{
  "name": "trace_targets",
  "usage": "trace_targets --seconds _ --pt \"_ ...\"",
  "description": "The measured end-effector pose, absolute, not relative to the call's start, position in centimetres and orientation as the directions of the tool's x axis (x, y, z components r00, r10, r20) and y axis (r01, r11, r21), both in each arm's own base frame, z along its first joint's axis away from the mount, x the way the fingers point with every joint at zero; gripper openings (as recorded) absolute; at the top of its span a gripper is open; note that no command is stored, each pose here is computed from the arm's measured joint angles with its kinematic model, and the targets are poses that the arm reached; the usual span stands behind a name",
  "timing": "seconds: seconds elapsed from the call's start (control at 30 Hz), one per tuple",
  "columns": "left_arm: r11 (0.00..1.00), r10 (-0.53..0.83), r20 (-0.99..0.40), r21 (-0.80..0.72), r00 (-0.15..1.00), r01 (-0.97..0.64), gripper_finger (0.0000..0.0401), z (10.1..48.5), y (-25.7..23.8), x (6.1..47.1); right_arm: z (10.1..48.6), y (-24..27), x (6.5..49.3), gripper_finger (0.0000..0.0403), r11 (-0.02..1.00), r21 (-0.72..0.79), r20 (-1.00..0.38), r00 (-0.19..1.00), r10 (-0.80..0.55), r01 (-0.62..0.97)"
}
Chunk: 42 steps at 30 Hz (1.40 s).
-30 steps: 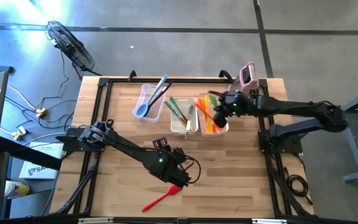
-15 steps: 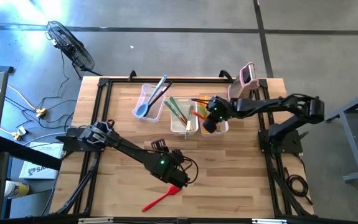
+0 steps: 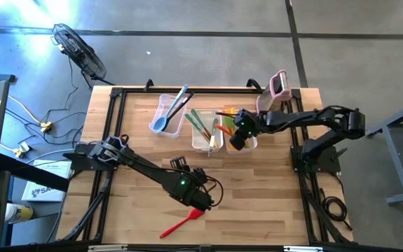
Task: Pick & Place Kitchen Items
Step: Put the green spatula into the right white bin, then put the red spatula into the right white bin
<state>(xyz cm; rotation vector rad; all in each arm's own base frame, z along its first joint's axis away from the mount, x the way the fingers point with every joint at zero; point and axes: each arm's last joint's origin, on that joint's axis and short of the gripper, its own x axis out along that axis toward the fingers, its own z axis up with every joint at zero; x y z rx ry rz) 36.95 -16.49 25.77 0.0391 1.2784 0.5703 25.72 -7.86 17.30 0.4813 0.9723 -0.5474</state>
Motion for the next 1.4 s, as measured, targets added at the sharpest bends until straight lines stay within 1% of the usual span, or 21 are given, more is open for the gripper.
trace_targets --seconds 0.13,0.27,0.4,0.67,0.73,0.8,0.93,1.0,1.1,1.17,1.3,1.4 --pt "0.855 0.423 -0.890 0.330 0.169 -0.400 0.0171 25.8 -16.5 36.9 17.3 -7.7 25.5 0.0149 0.768 0.126 -0.876 0.434 -0.211 0.628" --pt "0.853 0.423 -0.890 0.329 0.168 -0.404 0.0171 25.8 -16.5 36.9 17.8 -7.3 25.4 0.0202 0.810 0.142 -0.869 0.463 -0.173 0.569" --pt "0.843 0.419 -0.892 0.312 0.171 -0.438 0.0171 25.8 -16.5 37.0 19.0 -7.0 25.1 0.0230 0.813 0.149 -0.840 0.505 -0.196 0.563" --pt "0.835 0.434 -0.893 0.349 0.119 -0.426 0.0171 25.8 -16.3 36.5 24.2 -6.7 22.1 0.0235 0.768 0.094 -0.701 0.590 -0.401 0.634" --pt "0.839 0.415 -0.903 0.332 0.111 -0.432 0.0171 25.8 -16.3 36.4 25.4 -6.5 21.0 0.0235 0.760 0.100 -0.664 0.612 -0.429 0.642" --pt "0.854 0.354 -0.931 0.282 0.089 -0.437 0.0171 25.7 -16.5 36.4 26.5 -6.2 20.0 0.0235 0.763 0.119 -0.634 0.640 -0.434 0.636" --pt "0.882 0.132 -0.990 0.096 0.047 -0.462 0.0171 25.5 -17.4 36.7 27.8 -5.5 18.2 0.0235 0.784 0.174 -0.609 0.691 -0.389 0.595" --pt "0.866 0.018 -0.999 -0.003 0.037 -0.500 0.0171 25.5 -18.1 36.8 28.1 -5.2 17.4 0.0235 0.793 0.193 -0.618 0.699 -0.360 0.578" --pt "0.831 -0.084 -0.994 -0.106 0.065 -0.545 0.0171 25.5 -19.3 36.9 28.1 -4.7 16.5 0.0235 0.806 0.204 -0.645 0.696 -0.317 0.556" --pt "0.813 -0.096 -0.989 -0.141 0.110 -0.565 0.0171 25.6 -20.1 37.1 28.0 -4.3 16.1 0.0235 0.812 0.202 -0.668 0.683 -0.295 0.548" --pt "0.783 -0.050 -0.975 -0.174 0.218 -0.597 0.0171 25.7 -21.3 37.2 27.7 -3.4 15.7 0.0235 0.829 0.188 -0.707 0.658 -0.258 0.527" --pt "0.770 -0.028 -0.963 -0.192 0.269 -0.609 0.0171 25.5 -21.8 37.5 27.5 -2.6 15.7 0.0235 0.842 0.197 -0.720 0.658 -0.223 0.502"
